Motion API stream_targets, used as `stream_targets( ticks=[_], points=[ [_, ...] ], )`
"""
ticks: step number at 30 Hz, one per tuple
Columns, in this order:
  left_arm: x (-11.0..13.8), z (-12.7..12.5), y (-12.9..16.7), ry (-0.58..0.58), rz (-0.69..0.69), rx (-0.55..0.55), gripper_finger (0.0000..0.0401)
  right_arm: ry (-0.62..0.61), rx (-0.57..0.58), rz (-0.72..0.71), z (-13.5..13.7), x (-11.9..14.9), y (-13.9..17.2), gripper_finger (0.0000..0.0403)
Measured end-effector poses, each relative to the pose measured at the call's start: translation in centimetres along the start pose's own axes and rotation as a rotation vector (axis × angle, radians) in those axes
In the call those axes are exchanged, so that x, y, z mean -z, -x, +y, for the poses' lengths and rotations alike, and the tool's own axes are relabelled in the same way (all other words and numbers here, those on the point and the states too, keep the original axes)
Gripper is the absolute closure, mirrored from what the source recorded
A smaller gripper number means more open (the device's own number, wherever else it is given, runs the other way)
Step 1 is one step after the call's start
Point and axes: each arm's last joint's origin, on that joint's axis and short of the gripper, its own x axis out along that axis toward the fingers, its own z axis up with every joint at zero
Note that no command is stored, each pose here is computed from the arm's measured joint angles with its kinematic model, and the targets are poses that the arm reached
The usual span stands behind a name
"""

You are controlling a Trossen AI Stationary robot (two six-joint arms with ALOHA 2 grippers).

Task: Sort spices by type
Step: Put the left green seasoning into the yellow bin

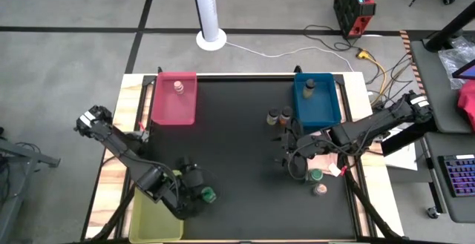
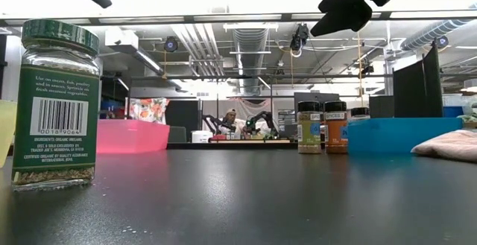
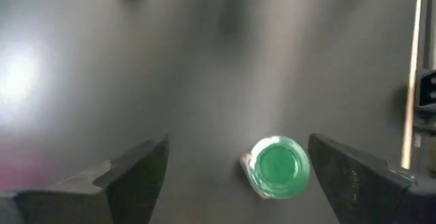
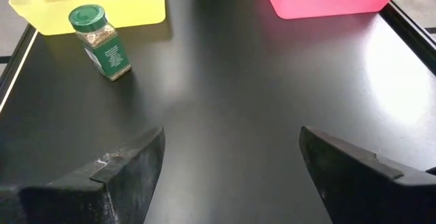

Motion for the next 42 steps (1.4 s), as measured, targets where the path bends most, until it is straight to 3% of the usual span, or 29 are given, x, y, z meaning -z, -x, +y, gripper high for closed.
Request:
stream_targets(
  ticks=[5,15,26,42],
  points=[
    [1.8,-1.0,-0.7,-0.057,-0.051,0.033,0.0066,0.0,-0.001,0.001,0.0,0.0,0.0,0.0074],
    [4.2,-1.0,-3.4,-0.033,-0.08,0.067,0.0066,-0.004,-0.001,0.0,0.0,0.0,0.0,0.0058],
    [4.6,-1.2,-3.7,-0.022,-0.066,0.119,0.0066,-0.011,-0.001,0.0,0.0,0.0,0.0,0.0068],
    [6.1,-1.7,-6.5,-0.061,-0.079,0.087,0.0068,-0.026,-0.001,0.001,0.0,0.0,0.0,0.0054]
  ],
)
